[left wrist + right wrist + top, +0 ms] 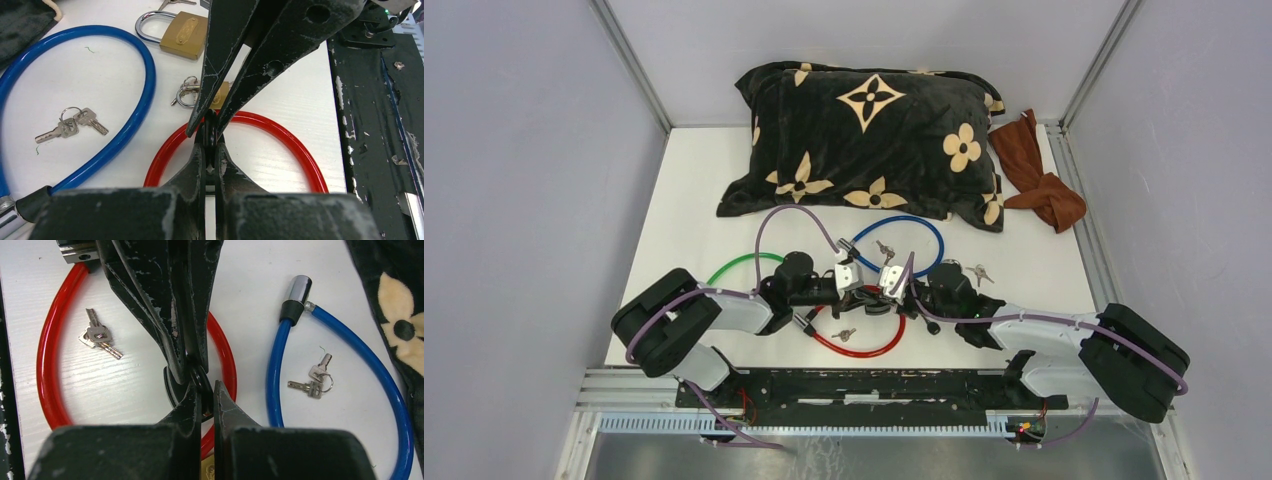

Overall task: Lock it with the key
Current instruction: Lock the lock.

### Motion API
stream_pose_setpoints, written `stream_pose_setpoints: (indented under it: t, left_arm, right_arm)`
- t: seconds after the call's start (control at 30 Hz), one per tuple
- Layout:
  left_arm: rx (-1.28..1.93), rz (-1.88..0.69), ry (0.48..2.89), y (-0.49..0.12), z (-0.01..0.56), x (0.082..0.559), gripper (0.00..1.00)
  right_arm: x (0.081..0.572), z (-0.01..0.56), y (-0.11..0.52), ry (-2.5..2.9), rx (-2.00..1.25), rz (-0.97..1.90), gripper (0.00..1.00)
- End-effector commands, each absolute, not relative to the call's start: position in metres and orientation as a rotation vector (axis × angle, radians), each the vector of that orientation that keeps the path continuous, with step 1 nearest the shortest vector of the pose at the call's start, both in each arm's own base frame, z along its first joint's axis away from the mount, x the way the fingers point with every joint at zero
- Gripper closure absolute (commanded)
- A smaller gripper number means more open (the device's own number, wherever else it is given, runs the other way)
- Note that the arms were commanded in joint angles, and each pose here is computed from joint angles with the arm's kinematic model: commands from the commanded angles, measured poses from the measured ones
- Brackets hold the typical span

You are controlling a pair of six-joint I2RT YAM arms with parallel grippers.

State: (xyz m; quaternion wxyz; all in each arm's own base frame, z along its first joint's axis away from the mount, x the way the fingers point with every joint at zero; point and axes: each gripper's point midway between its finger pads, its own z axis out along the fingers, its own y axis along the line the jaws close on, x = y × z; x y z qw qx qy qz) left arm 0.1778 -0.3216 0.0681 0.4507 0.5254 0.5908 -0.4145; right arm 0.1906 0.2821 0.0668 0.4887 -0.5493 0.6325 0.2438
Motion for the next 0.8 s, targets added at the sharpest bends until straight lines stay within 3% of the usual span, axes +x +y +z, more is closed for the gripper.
stream_pose_setpoints:
  t: [0.0,0.3,0.77]
  left_arm:
    - [1.504,-1.153,1.870,-0.287,-0.024,0.106,0.98]
    - [1.477,-1.040,1.917,-0.286,-0.034,0.120,0.98]
    - [1.631,-1.076,1.918,-0.285,-0.048,0.098,0.98]
  right_arm:
    - [0.116,0.002,0.268,1.752,-1.612,0.803,1.00]
    - [0.110,0.009,0.273,1.795,-1.621,0.844,1.00]
    - [0.091,-0.005,0.263,1.882,-1.541,0.873,1.00]
